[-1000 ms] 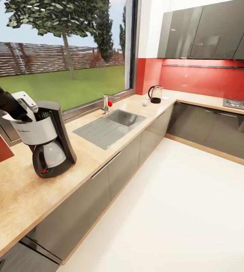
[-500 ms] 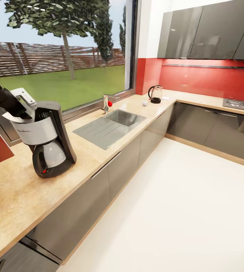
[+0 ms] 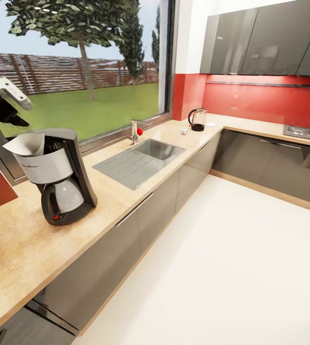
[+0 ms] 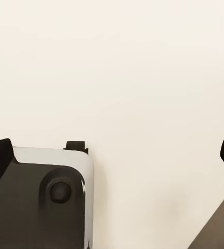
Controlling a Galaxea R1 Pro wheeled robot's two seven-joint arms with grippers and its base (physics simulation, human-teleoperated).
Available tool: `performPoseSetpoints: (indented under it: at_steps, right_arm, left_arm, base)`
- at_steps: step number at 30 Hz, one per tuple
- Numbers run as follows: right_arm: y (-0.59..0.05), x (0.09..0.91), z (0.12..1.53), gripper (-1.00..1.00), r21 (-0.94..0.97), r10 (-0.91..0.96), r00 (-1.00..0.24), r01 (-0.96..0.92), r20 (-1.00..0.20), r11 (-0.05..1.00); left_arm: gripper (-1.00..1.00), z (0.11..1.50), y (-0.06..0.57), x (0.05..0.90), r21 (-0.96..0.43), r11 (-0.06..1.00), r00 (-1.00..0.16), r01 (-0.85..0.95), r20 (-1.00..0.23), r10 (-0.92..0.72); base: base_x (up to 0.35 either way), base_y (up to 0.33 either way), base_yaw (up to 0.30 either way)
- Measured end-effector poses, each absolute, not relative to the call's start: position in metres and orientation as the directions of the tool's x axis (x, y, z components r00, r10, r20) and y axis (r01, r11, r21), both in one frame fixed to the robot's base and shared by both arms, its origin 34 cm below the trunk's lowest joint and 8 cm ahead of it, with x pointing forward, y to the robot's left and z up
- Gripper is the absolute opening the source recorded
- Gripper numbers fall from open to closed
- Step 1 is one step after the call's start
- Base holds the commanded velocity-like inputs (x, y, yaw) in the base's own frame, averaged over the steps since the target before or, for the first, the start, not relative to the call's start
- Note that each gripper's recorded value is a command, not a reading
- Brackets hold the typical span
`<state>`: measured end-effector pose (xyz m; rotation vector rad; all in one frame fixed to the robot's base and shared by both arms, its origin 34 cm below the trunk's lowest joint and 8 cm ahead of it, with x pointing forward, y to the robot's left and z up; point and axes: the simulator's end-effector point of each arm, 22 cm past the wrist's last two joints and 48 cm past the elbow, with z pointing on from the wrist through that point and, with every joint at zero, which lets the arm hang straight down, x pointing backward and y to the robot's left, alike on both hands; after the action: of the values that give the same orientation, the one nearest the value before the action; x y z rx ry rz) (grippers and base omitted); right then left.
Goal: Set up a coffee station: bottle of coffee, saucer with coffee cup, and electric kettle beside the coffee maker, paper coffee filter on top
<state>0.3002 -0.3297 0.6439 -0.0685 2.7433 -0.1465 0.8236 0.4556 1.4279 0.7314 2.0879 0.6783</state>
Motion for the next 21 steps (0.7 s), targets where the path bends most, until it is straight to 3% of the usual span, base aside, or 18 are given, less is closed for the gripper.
performPoseSetpoints:
  at_steps: [8, 17, 21]
  right_arm:
    - [-0.3301, 0.3008, 0.6438, 1.00, -0.112, -0.067, -0.922, -0.026, -0.381, 0.993]
    - [-0.3299, 0.3010, 0.6439, 1.00, -0.112, -0.067, -0.922, -0.026, -0.381, 0.993]
    - [-0.3303, 0.3008, 0.6438, 1.00, -0.113, -0.067, -0.922, -0.026, -0.381, 0.993]
  left_arm:
    - [1.00, 1.4318, 0.4586, 0.8220, 0.669, 0.701, -0.499, 0.249, -0.531, 0.685]
    - [1.00, 1.4310, 0.4584, 0.8220, 0.669, 0.701, -0.499, 0.249, -0.532, 0.684]
    - [1.00, 1.4287, 0.4579, 0.8224, 0.659, 0.708, -0.499, 0.253, -0.538, 0.679]
  base:
    - [-0.255, -0.106, 0.026]
    - [-0.245, -0.200, 0.246]
    - [-0.277, -0.139, 0.105]
